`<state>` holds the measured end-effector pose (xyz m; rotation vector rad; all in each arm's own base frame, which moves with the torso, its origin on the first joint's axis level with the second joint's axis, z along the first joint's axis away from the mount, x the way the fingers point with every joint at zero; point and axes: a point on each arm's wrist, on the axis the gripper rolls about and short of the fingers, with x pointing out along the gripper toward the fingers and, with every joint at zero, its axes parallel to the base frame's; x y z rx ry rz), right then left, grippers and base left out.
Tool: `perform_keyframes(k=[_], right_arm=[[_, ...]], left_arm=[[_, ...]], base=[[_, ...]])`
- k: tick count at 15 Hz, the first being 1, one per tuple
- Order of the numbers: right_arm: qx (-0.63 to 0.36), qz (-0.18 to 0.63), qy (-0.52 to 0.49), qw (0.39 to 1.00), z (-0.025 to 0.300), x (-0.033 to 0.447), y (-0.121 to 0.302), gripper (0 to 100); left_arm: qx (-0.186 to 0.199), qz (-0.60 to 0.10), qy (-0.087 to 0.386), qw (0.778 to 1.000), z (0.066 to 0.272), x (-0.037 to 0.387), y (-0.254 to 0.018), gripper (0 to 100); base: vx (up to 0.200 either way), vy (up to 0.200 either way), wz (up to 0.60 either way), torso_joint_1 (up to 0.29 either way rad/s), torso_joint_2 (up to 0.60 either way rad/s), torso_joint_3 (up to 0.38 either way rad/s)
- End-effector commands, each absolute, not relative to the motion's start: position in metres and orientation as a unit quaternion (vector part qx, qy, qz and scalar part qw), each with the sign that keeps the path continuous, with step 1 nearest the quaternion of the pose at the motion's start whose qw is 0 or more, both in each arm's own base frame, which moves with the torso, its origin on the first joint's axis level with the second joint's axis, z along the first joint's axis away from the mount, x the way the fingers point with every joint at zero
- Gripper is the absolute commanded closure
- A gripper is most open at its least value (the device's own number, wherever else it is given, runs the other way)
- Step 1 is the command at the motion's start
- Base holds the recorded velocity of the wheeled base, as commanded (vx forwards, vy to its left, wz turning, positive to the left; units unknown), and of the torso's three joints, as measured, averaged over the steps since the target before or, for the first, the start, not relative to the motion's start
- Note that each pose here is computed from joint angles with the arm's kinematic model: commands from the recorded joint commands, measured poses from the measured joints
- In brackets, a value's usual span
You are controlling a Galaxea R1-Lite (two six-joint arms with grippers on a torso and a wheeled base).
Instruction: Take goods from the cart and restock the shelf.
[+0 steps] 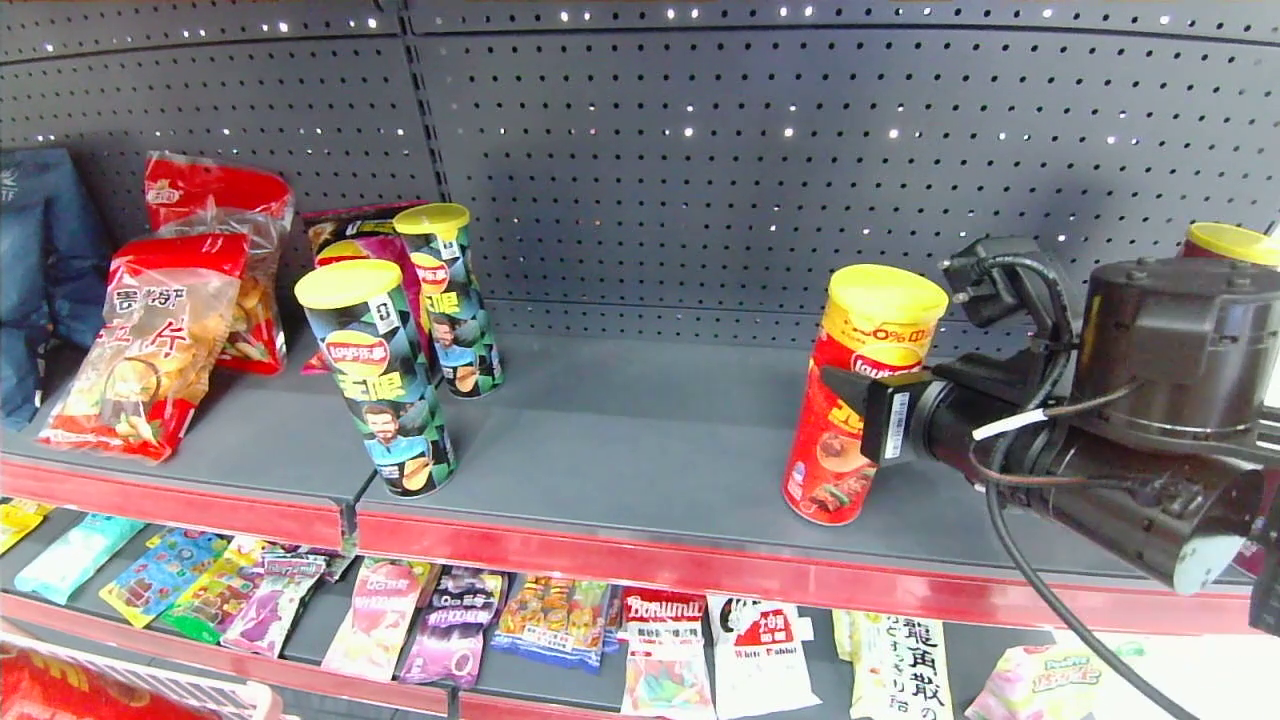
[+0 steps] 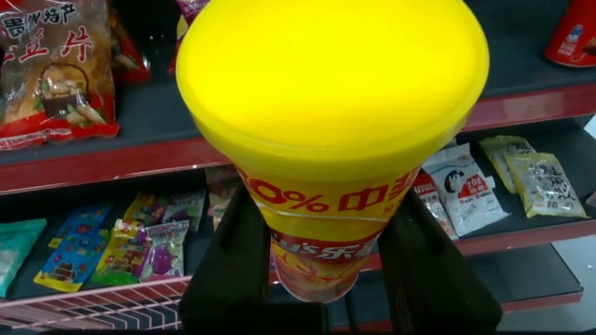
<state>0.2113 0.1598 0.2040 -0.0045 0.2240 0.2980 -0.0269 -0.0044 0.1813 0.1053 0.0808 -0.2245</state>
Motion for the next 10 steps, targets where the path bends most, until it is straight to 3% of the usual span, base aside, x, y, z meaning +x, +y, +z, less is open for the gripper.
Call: perform_keyframes(k=[1, 10], right_arm=[[-0.003, 0.162, 0.112, 0.980, 0.203, 0.205, 0.168, 100], [-0.020, 0.169, 0.122, 0.978, 0.195, 0.191, 0.176, 100]], left_arm=[[0.052, -0.112, 0.041, 0.991, 0.181, -0.027, -0.004, 100], [0.052, -0.112, 0.042, 0.991, 0.181, -0.027, -0.004, 100]], base=[[0.000, 0.000, 0.00, 0.000, 0.00, 0.000], [0.000, 0.000, 0.00, 0.000, 0.00, 0.000]])
